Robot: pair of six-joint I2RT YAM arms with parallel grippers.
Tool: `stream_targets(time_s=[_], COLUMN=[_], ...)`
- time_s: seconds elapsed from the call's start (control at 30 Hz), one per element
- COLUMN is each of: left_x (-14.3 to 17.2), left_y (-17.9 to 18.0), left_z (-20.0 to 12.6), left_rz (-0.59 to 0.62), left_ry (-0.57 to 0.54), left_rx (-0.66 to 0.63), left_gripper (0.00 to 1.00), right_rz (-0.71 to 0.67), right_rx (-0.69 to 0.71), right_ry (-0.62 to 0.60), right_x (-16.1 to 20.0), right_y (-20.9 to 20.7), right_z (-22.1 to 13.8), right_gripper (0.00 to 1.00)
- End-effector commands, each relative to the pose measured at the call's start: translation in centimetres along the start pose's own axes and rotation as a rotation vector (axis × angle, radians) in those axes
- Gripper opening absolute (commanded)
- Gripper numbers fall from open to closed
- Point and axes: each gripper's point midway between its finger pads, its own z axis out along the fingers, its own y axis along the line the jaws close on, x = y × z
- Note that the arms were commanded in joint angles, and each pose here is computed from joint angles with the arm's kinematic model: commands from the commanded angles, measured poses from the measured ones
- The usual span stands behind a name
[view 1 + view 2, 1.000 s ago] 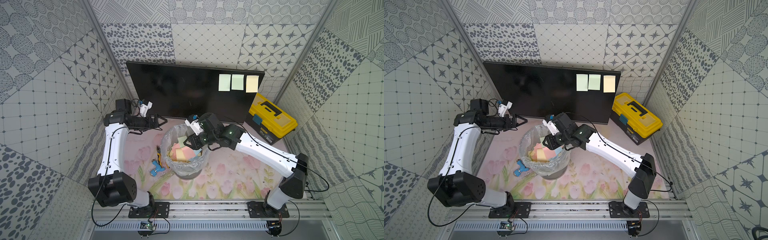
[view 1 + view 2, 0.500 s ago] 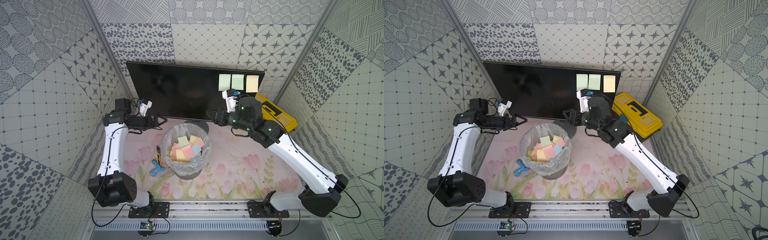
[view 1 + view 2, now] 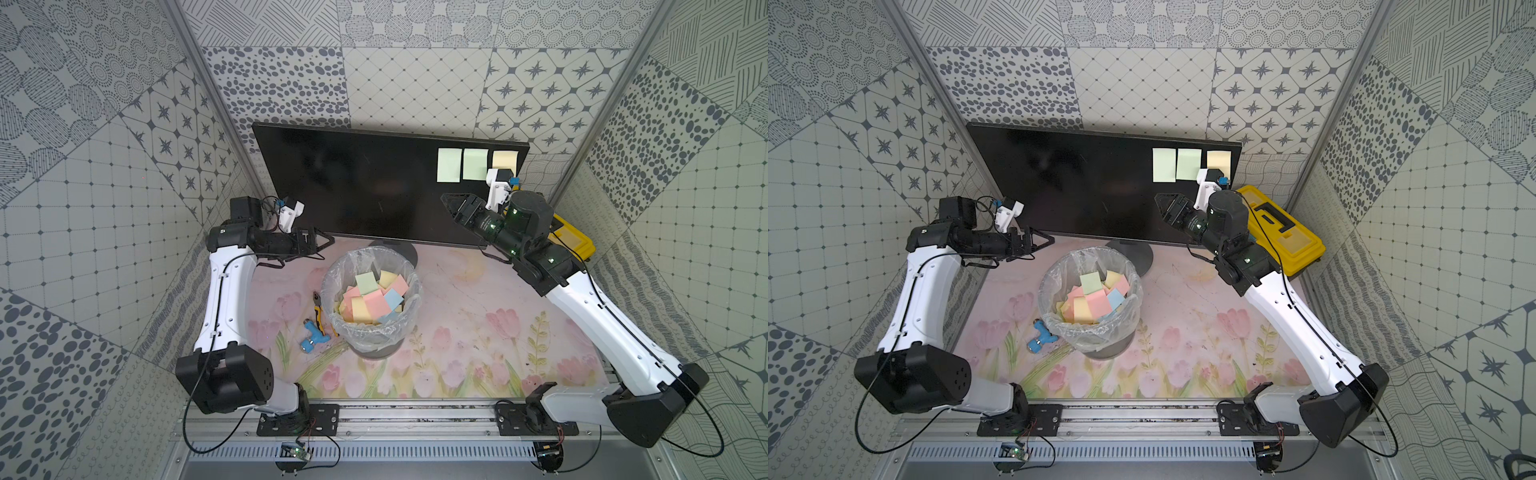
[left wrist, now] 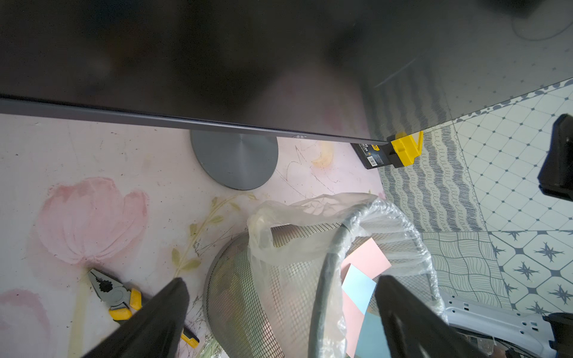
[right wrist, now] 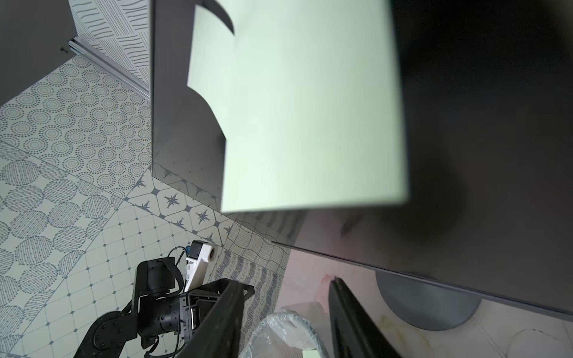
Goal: Remove the sticky note from the monitor
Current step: Tear off the sticky note from the monitor.
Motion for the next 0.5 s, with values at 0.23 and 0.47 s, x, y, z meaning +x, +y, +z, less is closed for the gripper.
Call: stream_targets(time_s=[0.23, 0.47], left_x=[-0.4, -0.4], left_y=[-1.3, -1.3], left_z=[0.0, 0.1], left_rz=[0.027, 0.028], left_ry=[-0.008, -0.007], left_rx=[0.053, 0.053], left_gripper=[0.99, 0.99], right_rz=[-0.001, 0.018], right_rx=[-0.079, 0.005], right_ry=[-0.127, -0.205], right_x=[-3.0, -4.1], right_y=[2.2, -0.1], right_z=[-1.7, -5.5], right_gripper=[0.47, 0.48])
